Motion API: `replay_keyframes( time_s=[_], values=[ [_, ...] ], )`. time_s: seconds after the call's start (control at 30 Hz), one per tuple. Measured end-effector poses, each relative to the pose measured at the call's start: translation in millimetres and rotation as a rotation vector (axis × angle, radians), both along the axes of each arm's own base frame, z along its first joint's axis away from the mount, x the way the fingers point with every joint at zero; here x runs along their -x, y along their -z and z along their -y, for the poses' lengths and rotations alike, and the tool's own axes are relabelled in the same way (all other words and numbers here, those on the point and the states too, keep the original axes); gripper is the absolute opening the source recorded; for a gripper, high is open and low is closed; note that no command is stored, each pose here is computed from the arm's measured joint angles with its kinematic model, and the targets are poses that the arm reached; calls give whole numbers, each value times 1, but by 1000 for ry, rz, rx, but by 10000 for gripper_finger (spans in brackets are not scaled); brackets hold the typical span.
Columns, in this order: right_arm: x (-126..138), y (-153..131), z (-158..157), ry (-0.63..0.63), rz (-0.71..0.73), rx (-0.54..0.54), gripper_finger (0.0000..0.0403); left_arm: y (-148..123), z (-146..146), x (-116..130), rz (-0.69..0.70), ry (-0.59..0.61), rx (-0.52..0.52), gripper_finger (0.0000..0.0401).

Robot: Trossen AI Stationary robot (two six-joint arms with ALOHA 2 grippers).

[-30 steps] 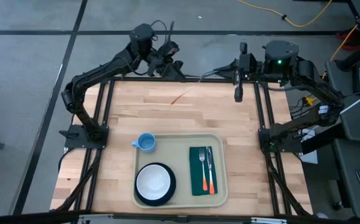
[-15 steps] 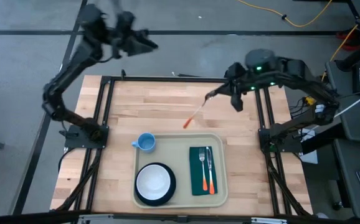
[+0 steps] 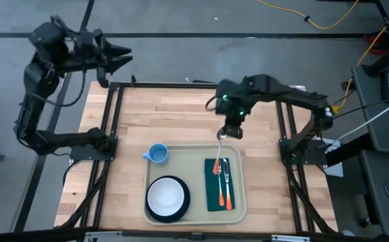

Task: Set up tray
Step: Put the orange spoon on top of the green napkin to the left of the orange fork

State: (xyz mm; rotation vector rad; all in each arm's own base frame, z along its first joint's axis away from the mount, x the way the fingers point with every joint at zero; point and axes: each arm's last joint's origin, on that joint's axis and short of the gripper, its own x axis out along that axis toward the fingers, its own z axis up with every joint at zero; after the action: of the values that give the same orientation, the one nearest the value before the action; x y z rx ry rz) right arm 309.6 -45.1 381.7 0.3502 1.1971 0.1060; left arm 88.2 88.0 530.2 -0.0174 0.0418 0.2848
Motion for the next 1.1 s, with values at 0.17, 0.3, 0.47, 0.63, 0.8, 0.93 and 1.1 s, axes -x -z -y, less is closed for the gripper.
replay_keyframes(
  time_s=[0.17, 0.3, 0.47, 0.63, 0.8, 0.93, 1.1],
  values=[
    [-24, 24, -17, -55, -80, -30, 6, -3, 11, 9, 20, -18, -22, 125],
    [-40, 41, -32, -73, -127, -70, 6, -3, 10, 9, 16, -29, -17, 123],
    [-59, 64, -46, -50, -176, -88, 6, 2, 4, 4, -11, -30, 18, 120],
    [-74, 87, -55, -16, -239, -101, 6, 6, -2, -1, -33, -29, 62, 120],
    [-84, 107, -61, -8, -296, -75, 6, 6, -3, -1, -37, -27, 60, 118],
    [-90, 117, -61, -7, -313, -47, 6, 6, -2, -1, -37, -27, 57, 120],
    [-91, 134, -65, -42, -323, 40, 6, 5, 0, 1, -34, -18, 52, 118]
  ],
)
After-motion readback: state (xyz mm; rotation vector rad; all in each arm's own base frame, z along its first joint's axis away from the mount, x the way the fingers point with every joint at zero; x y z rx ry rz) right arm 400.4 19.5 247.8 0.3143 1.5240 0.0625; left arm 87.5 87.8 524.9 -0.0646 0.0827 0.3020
